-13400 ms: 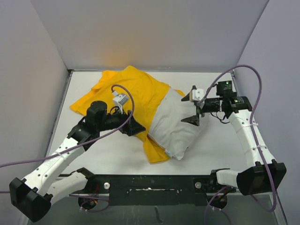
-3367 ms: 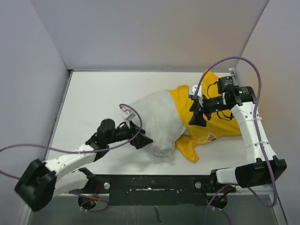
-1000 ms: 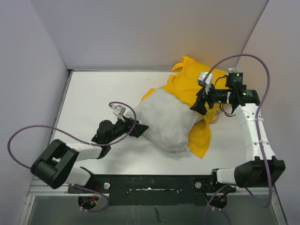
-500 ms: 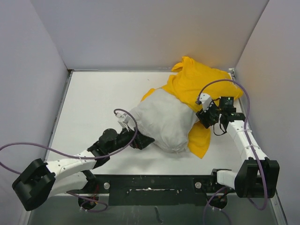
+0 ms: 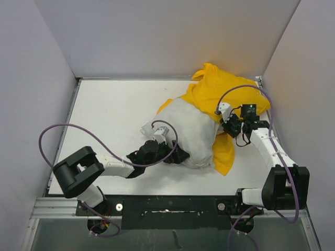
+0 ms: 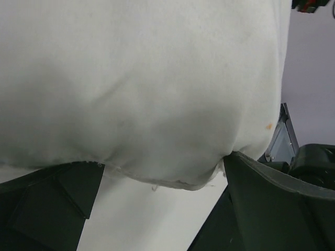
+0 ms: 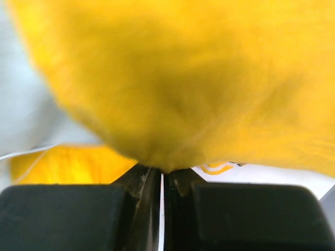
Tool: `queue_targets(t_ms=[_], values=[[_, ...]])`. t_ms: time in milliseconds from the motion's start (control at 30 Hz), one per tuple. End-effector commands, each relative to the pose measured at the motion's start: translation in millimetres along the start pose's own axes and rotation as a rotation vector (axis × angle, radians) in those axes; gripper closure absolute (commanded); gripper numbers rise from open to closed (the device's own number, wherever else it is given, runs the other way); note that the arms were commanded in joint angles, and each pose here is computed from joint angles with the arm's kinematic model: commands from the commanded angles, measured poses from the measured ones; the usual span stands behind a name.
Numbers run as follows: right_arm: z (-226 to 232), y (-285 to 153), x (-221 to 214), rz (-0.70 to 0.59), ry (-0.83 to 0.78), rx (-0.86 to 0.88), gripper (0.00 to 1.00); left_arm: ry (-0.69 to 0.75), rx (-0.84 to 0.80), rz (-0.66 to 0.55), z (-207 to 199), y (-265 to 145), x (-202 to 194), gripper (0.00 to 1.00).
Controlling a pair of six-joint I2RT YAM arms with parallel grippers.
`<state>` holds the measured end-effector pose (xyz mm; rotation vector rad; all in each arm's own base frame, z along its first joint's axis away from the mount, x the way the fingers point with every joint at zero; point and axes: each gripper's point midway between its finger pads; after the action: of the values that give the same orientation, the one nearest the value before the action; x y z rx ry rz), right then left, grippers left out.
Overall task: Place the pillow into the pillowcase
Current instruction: Stuff the pillow into the pillowcase.
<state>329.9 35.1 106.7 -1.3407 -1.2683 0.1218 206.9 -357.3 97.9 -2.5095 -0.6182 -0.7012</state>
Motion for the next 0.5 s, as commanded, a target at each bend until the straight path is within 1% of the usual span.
queue_targets(t_ms=[0,67,100,133,167,233,267,300,400,467], values=[[30.0,-37.6,54.1,-0.226,-0.139,0.165,1.00,0.065,-0.139,-0.086,-42.4,35.5,28.2,0.04],[49.3,-49.1,70.6,-0.309,-0.165,0.261,1.00,0.105,-0.157,-0.096,-49.1,46.0,33.6,0.09],[59.3,-54.5,78.8,-0.349,-0.184,0.320,1.00,0.126,-0.168,-0.104,-53.7,50.4,37.3,0.13],[71.2,-61.2,90.7,-0.396,-0.198,0.389,1.00,0.150,-0.182,-0.119,-59.2,54.0,43.3,0.20],[78.3,-64.9,99.5,-0.417,-0.214,0.439,1.00,0.180,-0.198,-0.136,-64.9,56.8,49.2,0.31],[88.6,-74.0,119.2,-0.449,-0.239,0.531,1.00,0.229,-0.244,-0.181,-79.5,59.8,63.1,0.57],[91.7,-79.2,130.2,-0.469,-0.251,0.567,1.00,0.248,-0.257,-0.191,-81.8,59.8,65.7,0.65],[92.0,-85.4,142.0,-0.490,-0.264,0.587,1.00,0.271,-0.293,-0.209,-94.0,60.6,74.5,0.71],[81.5,-103.4,168.9,-0.551,-0.254,0.579,1.00,0.319,-0.372,-0.216,-107.5,53.0,83.6,0.84],[74.7,-115.0,177.8,-0.596,-0.253,0.554,1.00,0.342,-0.404,-0.207,-106.3,42.9,84.1,0.90]])
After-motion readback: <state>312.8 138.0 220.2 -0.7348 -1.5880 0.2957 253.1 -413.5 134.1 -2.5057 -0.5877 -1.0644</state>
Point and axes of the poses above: each gripper's point midway between its finger pads, its own y axis out along the fingers, its own z axis along the line the jaws close on, x = y × z, and after that the axes turned 4 degrees about -y, right-handed
